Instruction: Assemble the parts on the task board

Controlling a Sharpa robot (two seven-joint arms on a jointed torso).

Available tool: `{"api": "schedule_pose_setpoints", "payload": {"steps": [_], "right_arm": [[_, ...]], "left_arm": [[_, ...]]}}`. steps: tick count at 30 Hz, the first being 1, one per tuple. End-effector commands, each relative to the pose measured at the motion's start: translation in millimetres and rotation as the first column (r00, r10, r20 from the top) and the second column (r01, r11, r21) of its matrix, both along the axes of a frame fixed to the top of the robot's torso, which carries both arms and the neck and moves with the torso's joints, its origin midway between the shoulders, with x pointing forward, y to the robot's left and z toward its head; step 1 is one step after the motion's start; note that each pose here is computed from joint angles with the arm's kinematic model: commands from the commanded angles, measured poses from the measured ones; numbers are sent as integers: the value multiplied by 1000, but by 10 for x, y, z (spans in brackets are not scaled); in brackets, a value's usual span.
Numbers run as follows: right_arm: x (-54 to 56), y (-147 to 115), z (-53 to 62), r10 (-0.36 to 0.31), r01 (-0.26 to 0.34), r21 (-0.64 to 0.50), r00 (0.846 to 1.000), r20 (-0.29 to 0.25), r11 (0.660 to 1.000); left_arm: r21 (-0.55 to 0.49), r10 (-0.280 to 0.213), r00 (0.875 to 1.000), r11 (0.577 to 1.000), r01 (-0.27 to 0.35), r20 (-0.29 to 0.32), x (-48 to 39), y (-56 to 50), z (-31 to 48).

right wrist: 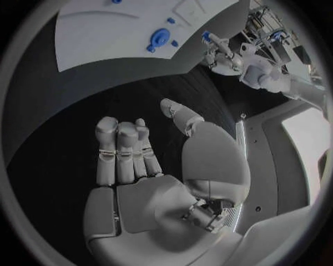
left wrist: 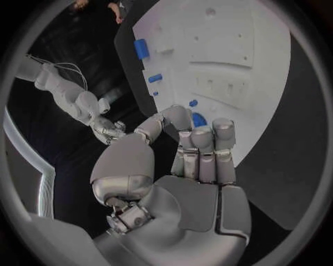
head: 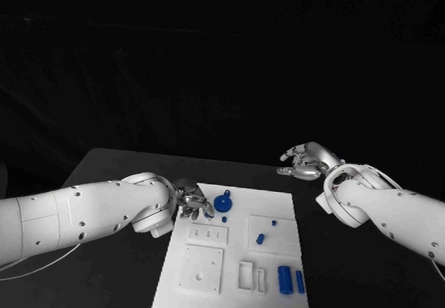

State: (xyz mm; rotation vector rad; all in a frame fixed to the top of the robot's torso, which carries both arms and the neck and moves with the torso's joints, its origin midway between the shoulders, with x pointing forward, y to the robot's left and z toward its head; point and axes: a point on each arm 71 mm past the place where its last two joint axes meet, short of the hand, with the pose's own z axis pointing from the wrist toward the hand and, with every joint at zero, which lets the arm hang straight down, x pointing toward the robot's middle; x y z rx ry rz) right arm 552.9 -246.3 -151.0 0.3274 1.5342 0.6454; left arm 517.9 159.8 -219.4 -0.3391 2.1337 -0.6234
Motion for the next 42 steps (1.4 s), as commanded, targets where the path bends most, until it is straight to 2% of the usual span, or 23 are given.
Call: {"api": "schedule_pose_setpoints", "payload": {"steps": [1, 3, 7, 16, 29, 42], "right_arm": [[68, -17, 76, -4, 4, 90, 1000, 0, 996], [122, -21, 137, -12, 11, 94, 1000, 10, 996], [161, -2, 184, -13, 11, 98, 1000, 19, 995], [163, 64, 197, 2, -3, 102, 1000, 14, 995], [153, 100, 193, 12, -12, 102, 1000, 3, 995], [148, 125, 191, 18, -18, 101, 1000, -2, 995]], "left_arm": [[103, -41, 998, 994, 37, 36, 4, -16, -36], [112, -48, 998, 993, 44, 29, 2, -24, -75], [130, -57, 998, 990, 52, 35, -10, -48, -150], [188, -78, 995, 980, 65, 60, -24, -67, -312], [188, -81, 996, 979, 73, 32, -49, -102, -488], [192, -93, 995, 978, 86, 31, -55, -142, -507]]}}
